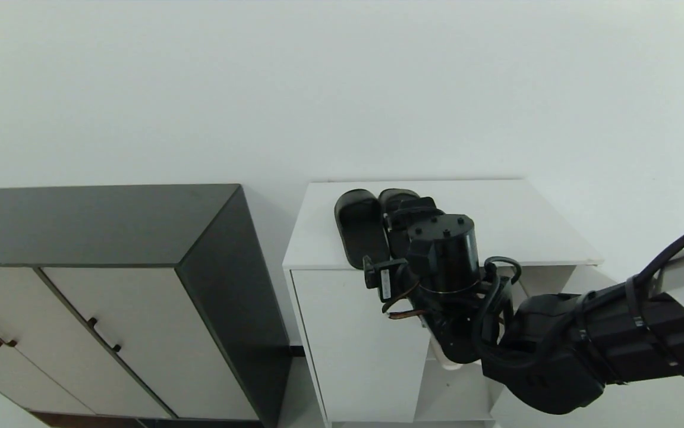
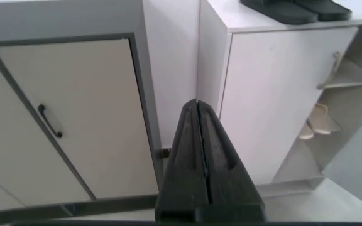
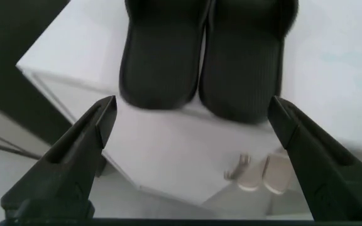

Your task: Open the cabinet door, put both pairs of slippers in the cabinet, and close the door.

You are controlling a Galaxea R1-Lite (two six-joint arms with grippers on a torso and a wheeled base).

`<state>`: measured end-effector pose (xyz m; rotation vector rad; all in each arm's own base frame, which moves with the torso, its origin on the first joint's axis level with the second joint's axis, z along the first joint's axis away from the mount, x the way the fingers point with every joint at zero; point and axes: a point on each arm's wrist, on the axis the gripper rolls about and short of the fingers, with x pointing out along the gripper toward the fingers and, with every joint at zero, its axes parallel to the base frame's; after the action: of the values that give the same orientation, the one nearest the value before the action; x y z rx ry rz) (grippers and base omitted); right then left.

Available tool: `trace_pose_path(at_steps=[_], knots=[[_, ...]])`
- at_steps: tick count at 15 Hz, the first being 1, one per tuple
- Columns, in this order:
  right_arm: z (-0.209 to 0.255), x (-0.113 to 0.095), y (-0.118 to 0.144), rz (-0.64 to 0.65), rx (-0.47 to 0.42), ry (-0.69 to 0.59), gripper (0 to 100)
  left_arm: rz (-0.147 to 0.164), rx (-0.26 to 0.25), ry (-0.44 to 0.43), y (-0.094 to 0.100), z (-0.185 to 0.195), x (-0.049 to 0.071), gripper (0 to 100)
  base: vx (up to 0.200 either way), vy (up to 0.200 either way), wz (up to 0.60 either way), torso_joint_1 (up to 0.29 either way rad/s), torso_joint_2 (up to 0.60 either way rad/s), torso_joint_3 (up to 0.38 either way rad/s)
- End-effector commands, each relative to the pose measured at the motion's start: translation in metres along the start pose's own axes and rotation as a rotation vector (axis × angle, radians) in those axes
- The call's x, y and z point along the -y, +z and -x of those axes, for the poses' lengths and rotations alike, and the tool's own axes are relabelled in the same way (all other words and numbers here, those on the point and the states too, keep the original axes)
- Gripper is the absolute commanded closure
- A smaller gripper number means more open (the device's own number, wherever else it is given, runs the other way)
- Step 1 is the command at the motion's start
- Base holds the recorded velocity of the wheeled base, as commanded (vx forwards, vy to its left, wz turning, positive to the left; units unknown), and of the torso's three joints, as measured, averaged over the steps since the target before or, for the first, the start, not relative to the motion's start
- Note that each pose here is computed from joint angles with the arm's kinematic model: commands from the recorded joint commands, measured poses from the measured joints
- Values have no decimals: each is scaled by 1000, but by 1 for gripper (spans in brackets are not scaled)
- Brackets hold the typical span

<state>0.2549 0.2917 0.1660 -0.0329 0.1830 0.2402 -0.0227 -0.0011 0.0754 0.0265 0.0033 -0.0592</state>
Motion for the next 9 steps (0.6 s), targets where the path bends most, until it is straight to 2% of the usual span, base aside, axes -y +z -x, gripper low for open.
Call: trace_pose_path(at_steps=[1, 5, 9], knots=[[-3, -2, -4, 6, -8, -1, 0, 1, -1, 1, 0, 0, 0, 100, 200, 0, 0, 7, 2, -2], [-19, -9, -14, 9, -18, -8, 0, 1, -1, -1, 0, 0, 0, 100, 200, 0, 0, 2, -1, 0], [-49, -13, -31, -16, 0, -34, 0, 1, -1, -1, 0, 0, 0, 100, 0, 0, 0, 0, 0, 0]])
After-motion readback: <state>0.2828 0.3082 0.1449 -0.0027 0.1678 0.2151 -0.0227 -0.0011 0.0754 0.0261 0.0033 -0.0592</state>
